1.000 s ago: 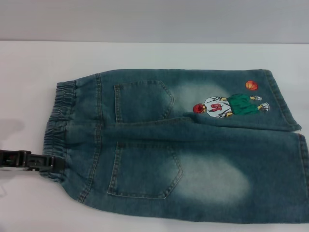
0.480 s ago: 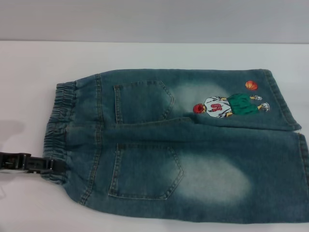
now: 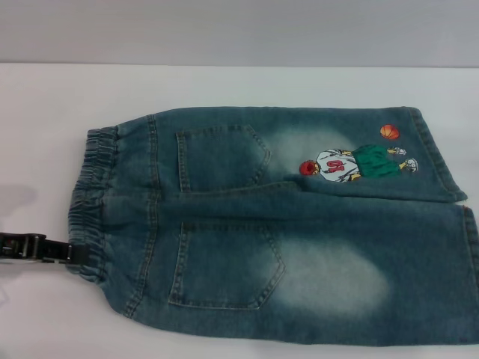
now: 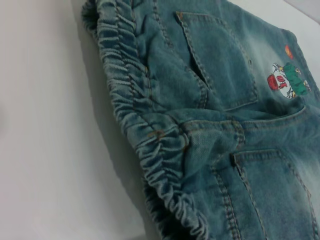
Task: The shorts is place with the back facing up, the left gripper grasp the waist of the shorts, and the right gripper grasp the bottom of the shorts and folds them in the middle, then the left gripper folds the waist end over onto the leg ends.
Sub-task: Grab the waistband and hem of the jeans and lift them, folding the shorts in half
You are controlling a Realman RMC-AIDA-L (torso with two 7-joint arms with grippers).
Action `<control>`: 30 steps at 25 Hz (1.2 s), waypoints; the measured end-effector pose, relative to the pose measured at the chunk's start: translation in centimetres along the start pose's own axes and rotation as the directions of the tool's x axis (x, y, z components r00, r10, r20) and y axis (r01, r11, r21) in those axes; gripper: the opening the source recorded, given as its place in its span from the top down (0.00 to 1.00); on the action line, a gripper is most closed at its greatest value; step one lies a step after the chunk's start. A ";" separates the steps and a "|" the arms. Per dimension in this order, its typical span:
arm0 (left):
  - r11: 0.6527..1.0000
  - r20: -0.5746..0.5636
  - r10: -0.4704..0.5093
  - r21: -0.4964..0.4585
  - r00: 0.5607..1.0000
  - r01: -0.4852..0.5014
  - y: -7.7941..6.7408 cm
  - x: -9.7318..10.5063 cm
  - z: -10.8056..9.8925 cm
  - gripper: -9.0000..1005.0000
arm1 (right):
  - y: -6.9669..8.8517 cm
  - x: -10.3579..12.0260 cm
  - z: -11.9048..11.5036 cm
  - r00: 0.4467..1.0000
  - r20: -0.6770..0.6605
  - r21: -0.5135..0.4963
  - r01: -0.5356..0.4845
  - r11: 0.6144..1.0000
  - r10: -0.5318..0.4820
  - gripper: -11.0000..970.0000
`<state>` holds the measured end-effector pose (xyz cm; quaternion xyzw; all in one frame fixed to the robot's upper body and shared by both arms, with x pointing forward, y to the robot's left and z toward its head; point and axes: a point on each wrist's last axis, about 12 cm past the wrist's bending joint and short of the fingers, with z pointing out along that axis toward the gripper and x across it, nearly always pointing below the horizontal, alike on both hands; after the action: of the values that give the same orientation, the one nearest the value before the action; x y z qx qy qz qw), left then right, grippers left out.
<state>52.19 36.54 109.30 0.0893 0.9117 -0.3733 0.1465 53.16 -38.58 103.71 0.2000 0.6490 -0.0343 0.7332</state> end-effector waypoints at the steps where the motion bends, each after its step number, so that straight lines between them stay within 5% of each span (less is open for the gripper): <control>1: 1.000 0.001 0.002 0.000 1.000 -0.002 0.0 0.0 0.0 0.59 | 0.0 0.0 0.0 1.000 0.000 0.001 0.000 1.000 0.000 0.41; 12: 1.000 0.031 0.010 -0.012 0.999 -0.009 -0.1 -0.5 0.0 0.86 | 0.0 0.0 0.0 1.000 0.001 0.003 -0.001 1.000 0.001 0.41; 20: 1.000 0.059 0.008 -0.020 0.998 -0.007 0.0 -0.8 -0.2 0.96 | 0.1 -0.1 0.3 1.000 -0.003 -0.006 -0.002 1.000 0.002 0.41; 26: 1.000 0.063 0.013 -0.025 0.998 -0.011 0.0 -0.9 0.0 0.96 | 1.2 -1.0 1.7 0.991 -0.052 -0.154 -0.127 0.980 0.120 0.41; 30: 1.000 0.066 0.013 -0.023 0.998 -0.011 -0.1 -0.9 0.2 0.96 | 1.6 -2.5 2.7 0.959 -0.141 -0.303 -0.277 0.912 0.244 0.41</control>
<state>53.09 36.30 109.50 0.0807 0.9100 -0.3648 0.1799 55.81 -38.59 106.77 0.1649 0.6494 0.1793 0.7204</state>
